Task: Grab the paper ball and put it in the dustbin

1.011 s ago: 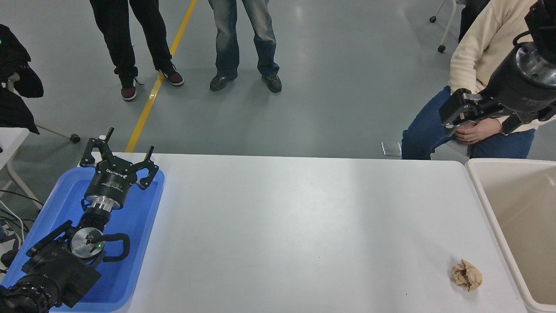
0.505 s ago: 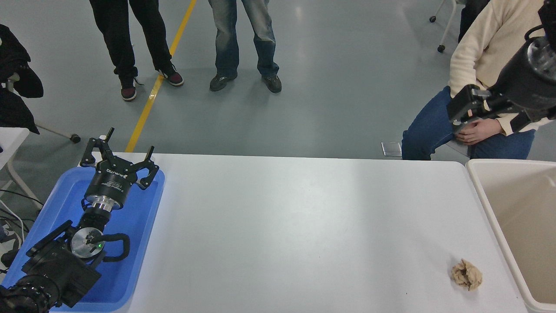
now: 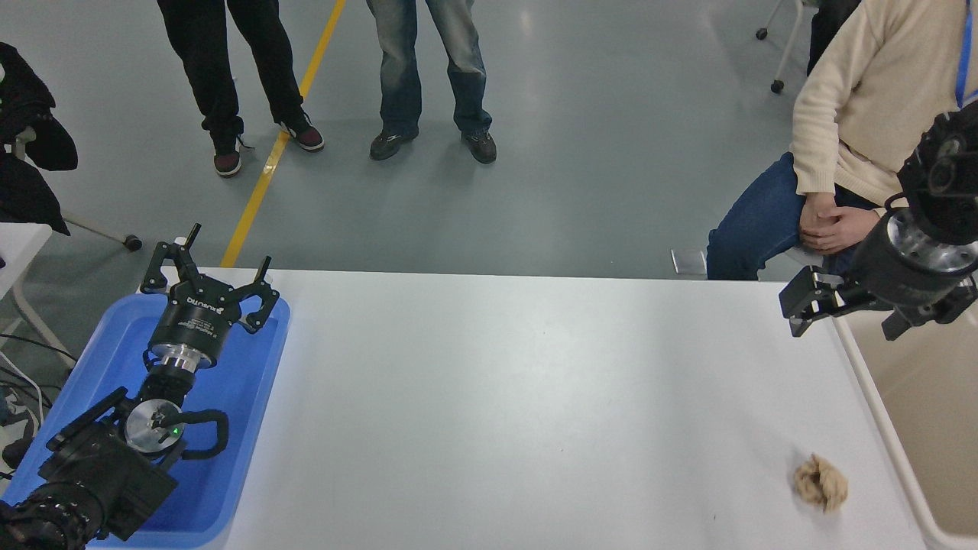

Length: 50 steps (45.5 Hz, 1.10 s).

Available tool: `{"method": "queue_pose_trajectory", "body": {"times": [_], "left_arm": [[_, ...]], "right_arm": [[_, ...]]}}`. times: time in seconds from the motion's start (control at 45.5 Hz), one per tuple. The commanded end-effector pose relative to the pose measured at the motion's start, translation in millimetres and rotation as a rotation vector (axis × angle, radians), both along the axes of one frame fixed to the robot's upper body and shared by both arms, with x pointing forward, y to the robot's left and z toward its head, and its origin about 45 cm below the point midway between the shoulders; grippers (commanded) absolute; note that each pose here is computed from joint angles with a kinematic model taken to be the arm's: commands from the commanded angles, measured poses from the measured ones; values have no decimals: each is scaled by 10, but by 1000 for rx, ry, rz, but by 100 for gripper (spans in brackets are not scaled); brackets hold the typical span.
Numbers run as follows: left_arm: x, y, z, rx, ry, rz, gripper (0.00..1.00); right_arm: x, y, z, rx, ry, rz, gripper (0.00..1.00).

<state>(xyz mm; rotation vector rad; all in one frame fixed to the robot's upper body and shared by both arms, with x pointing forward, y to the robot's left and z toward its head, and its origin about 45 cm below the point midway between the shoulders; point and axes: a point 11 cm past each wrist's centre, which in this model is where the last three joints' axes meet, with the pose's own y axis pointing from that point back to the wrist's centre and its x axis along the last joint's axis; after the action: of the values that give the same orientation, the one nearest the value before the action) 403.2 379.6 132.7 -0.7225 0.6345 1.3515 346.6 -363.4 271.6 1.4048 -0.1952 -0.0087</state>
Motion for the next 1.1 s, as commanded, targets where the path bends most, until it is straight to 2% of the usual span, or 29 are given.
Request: {"method": "queue_pose_trajectory", "body": {"times": [0.0, 0.198, 0.418, 1.077], "left_arm": [[0, -1, 0, 0, 0, 0, 100], [-5, 1, -6, 0, 1, 0, 100], [-5, 1, -6, 0, 1, 0, 100], [-6, 9, -2, 1, 0, 2, 100]], "right_arm": [[-250, -201, -717, -21, -2, 32, 100], [-457, -264, -1138, -24, 60, 118, 100], [-622, -418, -1444, -36, 100, 83, 100], [-738, -670, -1950, -39, 66, -18, 100]]}}
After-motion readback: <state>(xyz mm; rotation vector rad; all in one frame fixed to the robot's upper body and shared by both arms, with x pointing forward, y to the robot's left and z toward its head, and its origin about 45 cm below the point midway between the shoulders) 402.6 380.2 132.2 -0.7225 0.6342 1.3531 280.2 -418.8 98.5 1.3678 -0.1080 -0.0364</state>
